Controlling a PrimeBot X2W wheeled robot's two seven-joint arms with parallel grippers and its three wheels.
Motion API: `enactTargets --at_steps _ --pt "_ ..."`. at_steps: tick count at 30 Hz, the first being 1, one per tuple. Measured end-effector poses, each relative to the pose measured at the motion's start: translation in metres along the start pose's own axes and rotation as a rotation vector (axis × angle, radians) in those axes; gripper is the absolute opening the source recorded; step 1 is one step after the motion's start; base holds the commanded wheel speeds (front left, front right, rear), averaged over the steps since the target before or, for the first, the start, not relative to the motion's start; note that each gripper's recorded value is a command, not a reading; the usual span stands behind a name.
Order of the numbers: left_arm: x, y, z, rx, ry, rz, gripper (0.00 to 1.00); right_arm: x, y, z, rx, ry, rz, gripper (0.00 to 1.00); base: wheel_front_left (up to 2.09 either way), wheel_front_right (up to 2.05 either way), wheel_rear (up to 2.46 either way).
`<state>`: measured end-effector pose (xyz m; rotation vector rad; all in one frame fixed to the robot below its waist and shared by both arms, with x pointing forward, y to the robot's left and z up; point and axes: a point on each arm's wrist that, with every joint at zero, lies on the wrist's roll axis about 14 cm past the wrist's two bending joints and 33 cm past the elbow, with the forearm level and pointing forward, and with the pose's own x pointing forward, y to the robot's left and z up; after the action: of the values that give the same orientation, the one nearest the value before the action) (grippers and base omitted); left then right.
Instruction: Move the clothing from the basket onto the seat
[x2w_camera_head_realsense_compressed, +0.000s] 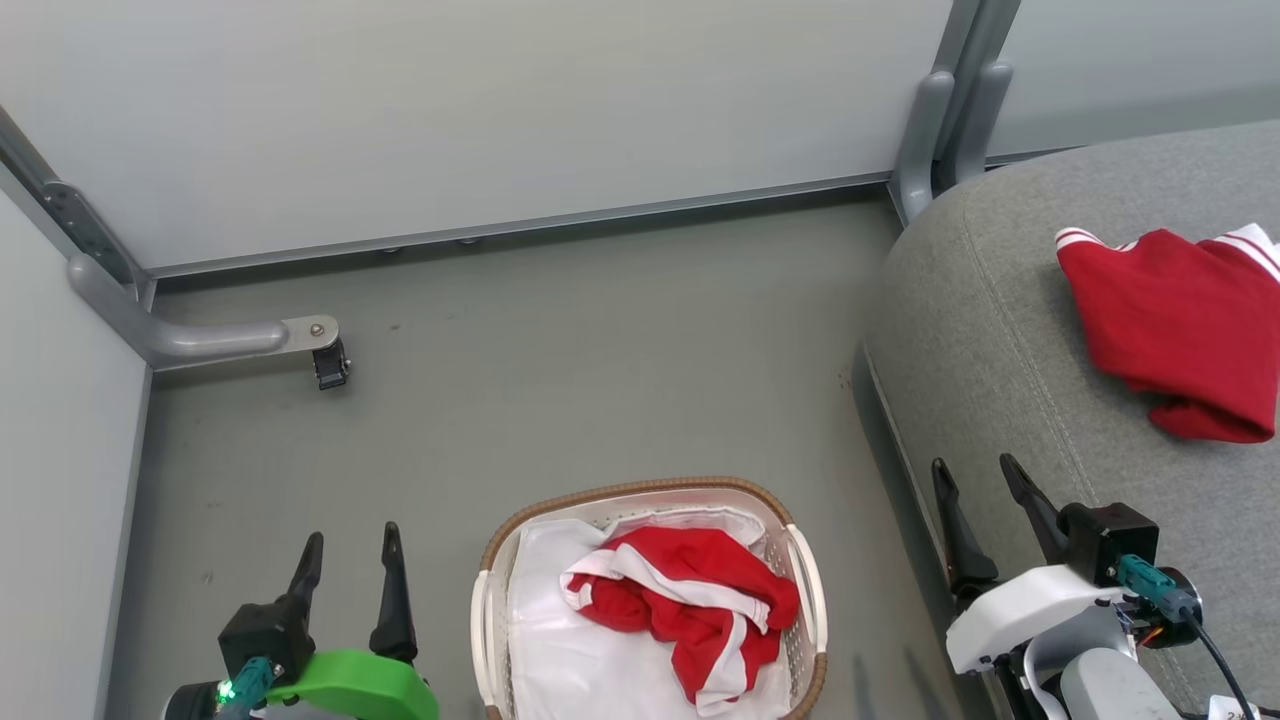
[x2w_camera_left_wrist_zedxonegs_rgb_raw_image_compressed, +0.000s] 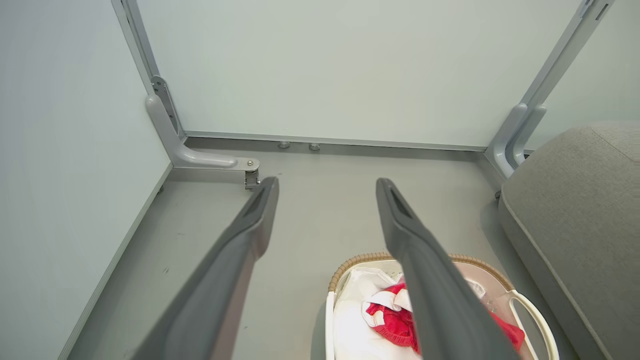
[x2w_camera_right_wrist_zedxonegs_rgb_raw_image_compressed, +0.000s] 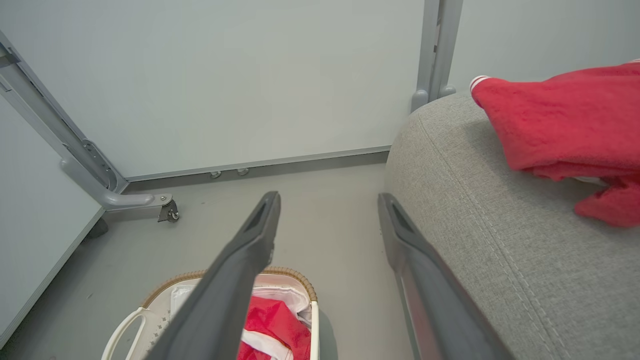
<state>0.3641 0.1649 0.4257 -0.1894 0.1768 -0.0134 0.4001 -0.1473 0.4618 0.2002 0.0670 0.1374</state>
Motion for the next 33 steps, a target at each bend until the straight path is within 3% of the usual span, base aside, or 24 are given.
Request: enactTargets --at_steps 9,22,33 --pt "0.007 -0.023 -0.024 -0.009 0.079 -0.083 1.0 0.012 0.0 0.005 -0.001 -0.017 0.005 1.0 0.0 0.0 0.0" --pt "0.06 -0.082 -0.082 -0.014 0.267 -0.288 1.0 0.067 0.005 0.023 -0.012 -0.095 0.066 1.0 0.0 0.0 0.0" --pt "0.086 -0.108 -0.162 0.003 0.487 -0.387 1.0 0.099 -0.011 0.0 -0.009 -0.072 0.054 1.0 0.0 0.0 0.0"
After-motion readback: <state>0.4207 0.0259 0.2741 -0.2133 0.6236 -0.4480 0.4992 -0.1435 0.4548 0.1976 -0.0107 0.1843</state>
